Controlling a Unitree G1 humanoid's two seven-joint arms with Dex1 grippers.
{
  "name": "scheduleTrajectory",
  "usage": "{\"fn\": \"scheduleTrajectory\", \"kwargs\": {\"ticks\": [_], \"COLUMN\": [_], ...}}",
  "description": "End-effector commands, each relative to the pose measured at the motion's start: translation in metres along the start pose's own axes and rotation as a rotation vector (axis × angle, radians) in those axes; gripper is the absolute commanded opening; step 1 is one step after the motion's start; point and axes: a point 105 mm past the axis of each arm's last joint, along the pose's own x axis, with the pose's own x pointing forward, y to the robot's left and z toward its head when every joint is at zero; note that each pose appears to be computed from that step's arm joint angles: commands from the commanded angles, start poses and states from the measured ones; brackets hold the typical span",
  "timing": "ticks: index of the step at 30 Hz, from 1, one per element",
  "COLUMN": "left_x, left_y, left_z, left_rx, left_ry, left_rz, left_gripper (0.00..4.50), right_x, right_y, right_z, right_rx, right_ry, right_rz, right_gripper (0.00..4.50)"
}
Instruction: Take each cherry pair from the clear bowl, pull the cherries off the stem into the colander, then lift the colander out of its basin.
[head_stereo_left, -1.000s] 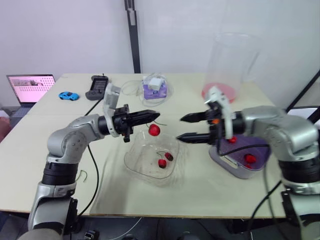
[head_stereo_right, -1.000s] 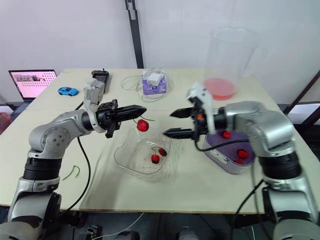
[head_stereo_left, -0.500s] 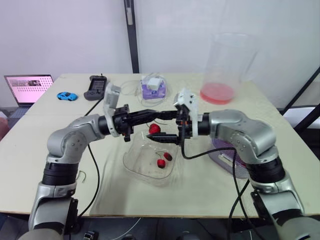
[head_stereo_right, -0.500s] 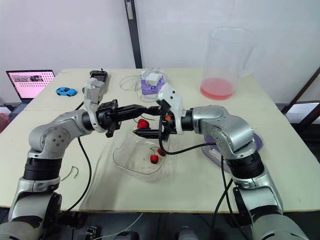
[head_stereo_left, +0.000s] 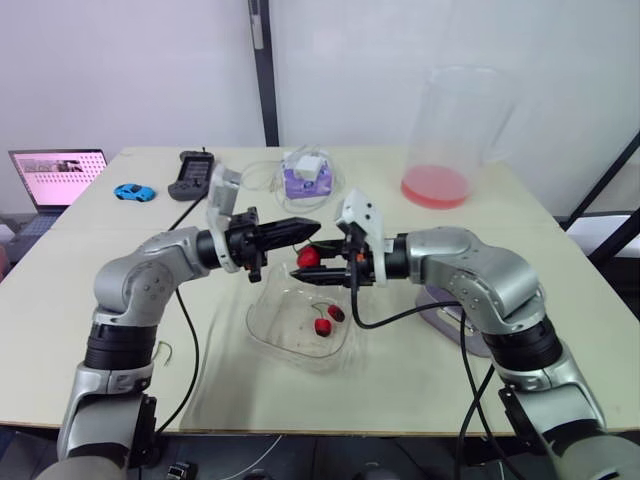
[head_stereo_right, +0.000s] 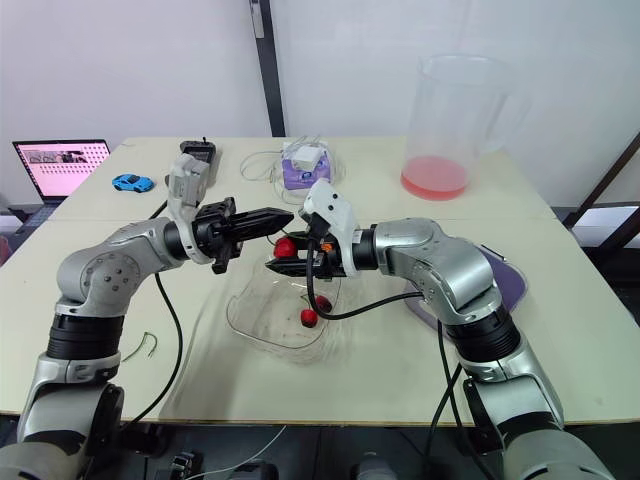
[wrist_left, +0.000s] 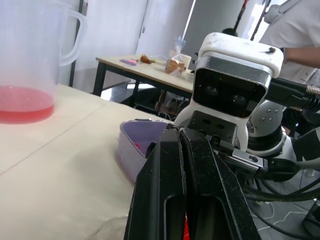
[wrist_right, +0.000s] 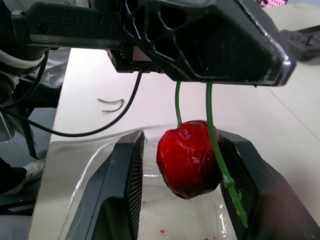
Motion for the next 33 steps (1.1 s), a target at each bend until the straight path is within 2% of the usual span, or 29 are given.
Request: {"fn": "scheduleTrajectory", "kwargs": {"ticks": [1, 2, 3, 5, 7, 16, 25, 33], "left_x": [0.003, 0.003, 0.003, 0.003, 0.003, 0.002, 0.003, 0.004], "left_y": [-0.004, -0.004, -0.004, -0.004, -0.004, -0.004, -0.004, -0.002], "left_z": [0.013, 0.013, 0.013, 0.013, 0.013, 0.012, 0.014, 0.015], "left_rx": [0.059, 0.059, 0.060, 0.060, 0.061, 0.066, 0.072, 0.075], "left_ry": [-0.013, -0.013, -0.012, -0.012, -0.013, -0.016, -0.018, -0.017], "left_rz": [-0.015, -0.015, -0.016, -0.015, -0.014, -0.012, -0.013, -0.022], "left_gripper": [0.00, 0.00, 0.00, 0.00, 0.00, 0.00, 0.00, 0.00], "right_x": [-0.002, -0.002, -0.002, -0.002, -0.002, -0.003, -0.016, -0.022], "right_y": [0.003, 0.003, 0.003, 0.002, 0.003, 0.004, -0.004, -0.006], "right_z": [0.014, 0.015, 0.015, 0.016, 0.016, 0.012, -0.016, -0.016], "right_rx": [-0.062, -0.062, -0.060, -0.059, -0.065, -0.062, 0.030, 0.044], "right_ry": [-0.037, -0.039, -0.041, -0.045, -0.040, -0.026, 0.048, 0.048], "right_rz": [0.000, 0.000, -0.001, -0.003, 0.001, 0.004, -0.036, -0.055], "right_gripper": [2.19, 2.19, 1.93, 1.36, 0.60, 0.60, 0.60, 0.60]}}
